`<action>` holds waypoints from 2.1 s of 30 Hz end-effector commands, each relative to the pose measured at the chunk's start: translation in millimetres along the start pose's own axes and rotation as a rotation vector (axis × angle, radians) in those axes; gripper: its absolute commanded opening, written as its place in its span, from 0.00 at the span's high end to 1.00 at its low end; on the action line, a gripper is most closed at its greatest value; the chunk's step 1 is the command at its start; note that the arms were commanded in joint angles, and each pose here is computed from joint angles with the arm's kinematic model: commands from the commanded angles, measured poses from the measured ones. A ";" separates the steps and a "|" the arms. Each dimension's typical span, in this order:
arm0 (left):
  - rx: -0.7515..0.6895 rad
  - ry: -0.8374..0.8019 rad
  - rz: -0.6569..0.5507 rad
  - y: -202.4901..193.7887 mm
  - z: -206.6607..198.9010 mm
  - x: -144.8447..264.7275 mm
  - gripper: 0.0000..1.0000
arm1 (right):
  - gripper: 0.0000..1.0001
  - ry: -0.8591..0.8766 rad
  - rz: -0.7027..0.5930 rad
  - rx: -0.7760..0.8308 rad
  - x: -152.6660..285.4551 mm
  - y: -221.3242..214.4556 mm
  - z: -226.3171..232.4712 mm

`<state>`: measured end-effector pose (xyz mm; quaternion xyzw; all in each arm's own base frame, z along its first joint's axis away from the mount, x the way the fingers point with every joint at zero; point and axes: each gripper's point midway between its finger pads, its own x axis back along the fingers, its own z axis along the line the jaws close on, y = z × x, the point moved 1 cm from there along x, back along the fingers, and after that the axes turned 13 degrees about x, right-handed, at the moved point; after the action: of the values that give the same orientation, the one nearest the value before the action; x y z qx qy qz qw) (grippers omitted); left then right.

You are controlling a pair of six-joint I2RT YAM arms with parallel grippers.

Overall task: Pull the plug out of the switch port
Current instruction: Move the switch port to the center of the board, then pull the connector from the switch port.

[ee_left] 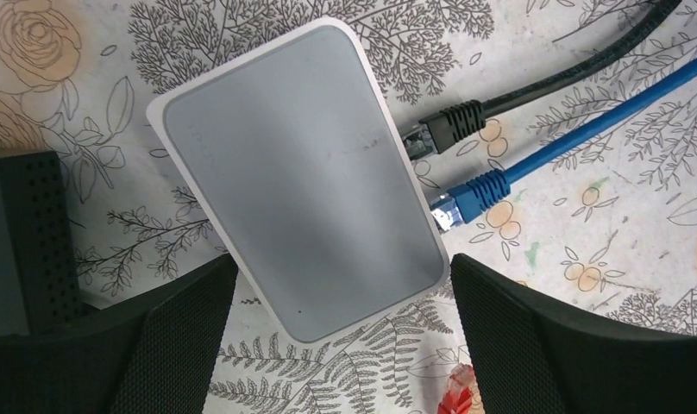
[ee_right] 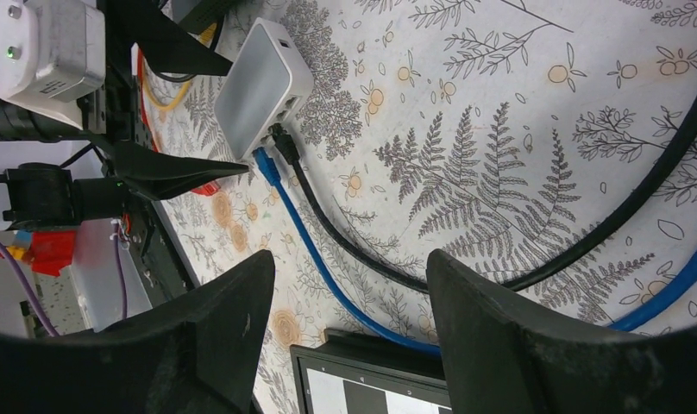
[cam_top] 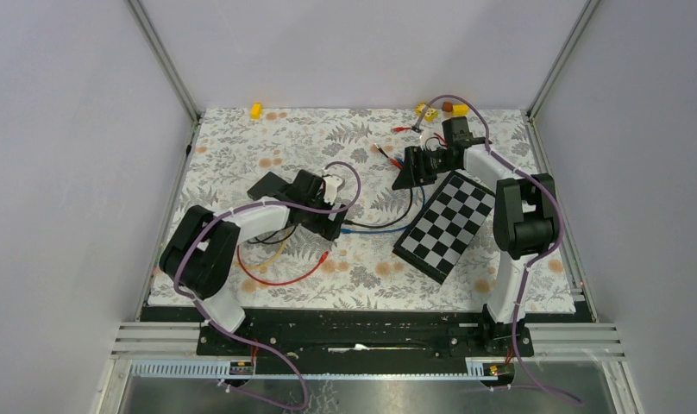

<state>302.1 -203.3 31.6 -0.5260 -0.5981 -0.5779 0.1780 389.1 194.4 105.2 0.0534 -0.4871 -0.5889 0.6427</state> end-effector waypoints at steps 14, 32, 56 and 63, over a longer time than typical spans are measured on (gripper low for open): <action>0.090 -0.043 -0.030 29.8 -9.6 -34.4 0.24 | 0.30 0.105 -0.022 0.008 -32.2 15.1 20.4; 0.143 -0.080 -0.059 28.3 -15.6 -34.5 0.13 | 0.36 0.199 0.087 -0.056 -105.2 -15.5 17.3; 0.125 -0.066 0.002 -0.4 -8.3 -39.3 0.22 | 0.42 0.279 0.112 -0.178 -127.2 -45.0 24.6; 0.142 -0.084 0.000 0.6 -11.3 -42.1 0.25 | 0.44 0.329 0.099 -0.230 -135.9 -45.0 25.7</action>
<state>344.5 -234.9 32.8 -0.4931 -0.6627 -0.5459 0.1402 368.7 296.2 31.8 0.0654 -0.3240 -0.5917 0.7353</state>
